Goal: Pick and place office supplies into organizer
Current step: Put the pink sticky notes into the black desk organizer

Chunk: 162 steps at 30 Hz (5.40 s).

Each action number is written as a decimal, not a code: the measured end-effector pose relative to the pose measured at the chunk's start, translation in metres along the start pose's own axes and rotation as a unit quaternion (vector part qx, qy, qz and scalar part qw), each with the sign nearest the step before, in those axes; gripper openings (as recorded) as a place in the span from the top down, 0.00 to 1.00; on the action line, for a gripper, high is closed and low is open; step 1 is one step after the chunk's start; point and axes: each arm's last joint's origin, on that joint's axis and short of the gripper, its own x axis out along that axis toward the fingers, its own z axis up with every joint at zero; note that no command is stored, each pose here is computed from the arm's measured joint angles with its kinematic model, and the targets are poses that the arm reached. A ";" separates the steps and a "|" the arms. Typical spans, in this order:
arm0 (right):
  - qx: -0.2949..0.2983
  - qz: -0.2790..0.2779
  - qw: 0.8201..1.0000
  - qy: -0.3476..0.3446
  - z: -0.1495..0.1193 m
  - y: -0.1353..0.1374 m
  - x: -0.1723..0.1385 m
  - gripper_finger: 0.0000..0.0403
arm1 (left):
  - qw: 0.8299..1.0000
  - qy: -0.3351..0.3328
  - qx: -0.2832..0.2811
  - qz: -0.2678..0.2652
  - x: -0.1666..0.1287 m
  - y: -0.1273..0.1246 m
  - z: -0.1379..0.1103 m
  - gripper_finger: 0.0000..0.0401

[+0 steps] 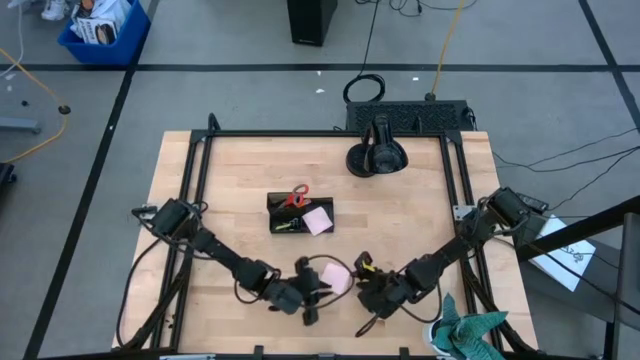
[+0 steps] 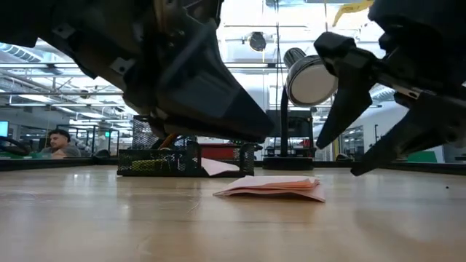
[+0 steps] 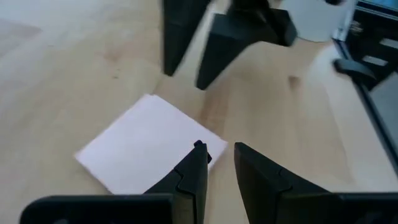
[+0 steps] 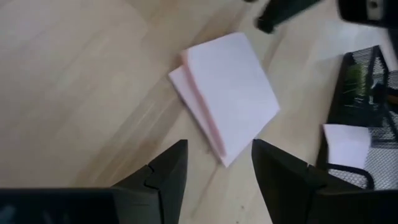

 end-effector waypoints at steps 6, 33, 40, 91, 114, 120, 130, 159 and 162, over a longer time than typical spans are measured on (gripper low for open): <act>0.013 0.004 1.000 0.016 -0.015 0.006 0.004 0.58 | 0.998 0.027 -0.033 0.040 0.002 0.010 -0.005 0.79; -0.033 -0.014 0.998 -0.046 -0.038 0.027 0.034 0.58 | 0.986 0.082 -0.123 0.076 0.009 0.032 -0.006 0.79; -0.058 -0.035 0.997 -0.029 -0.041 0.031 0.041 0.59 | 0.987 0.082 -0.119 0.064 0.010 0.032 -0.004 0.79; 0.009 -0.021 0.999 -0.043 -0.035 0.039 0.045 0.57 | 0.990 0.065 -0.129 0.002 0.028 0.029 -0.012 0.79; 0.047 -0.015 0.997 -0.060 -0.034 0.040 0.046 0.90 | 0.993 0.055 -0.106 -0.009 0.030 0.028 -0.015 0.79; 0.031 -0.065 0.996 -0.051 -0.031 0.035 0.039 0.98 | 0.993 0.082 -0.071 -0.044 0.025 0.025 -0.011 0.79; -0.020 -0.161 0.986 -0.046 -0.020 0.012 0.004 1.00 | 0.988 0.148 -0.037 0.008 -0.023 0.008 -0.002 0.79; 0.018 -0.261 0.965 -0.006 -0.025 -0.094 0.030 1.00 | 0.995 0.103 0.011 0.011 -0.055 -0.020 -0.002 0.79; 0.029 -0.245 0.969 -0.012 -0.034 -0.108 0.037 1.00 | 0.996 0.090 0.022 0.008 -0.064 -0.025 0.002 0.79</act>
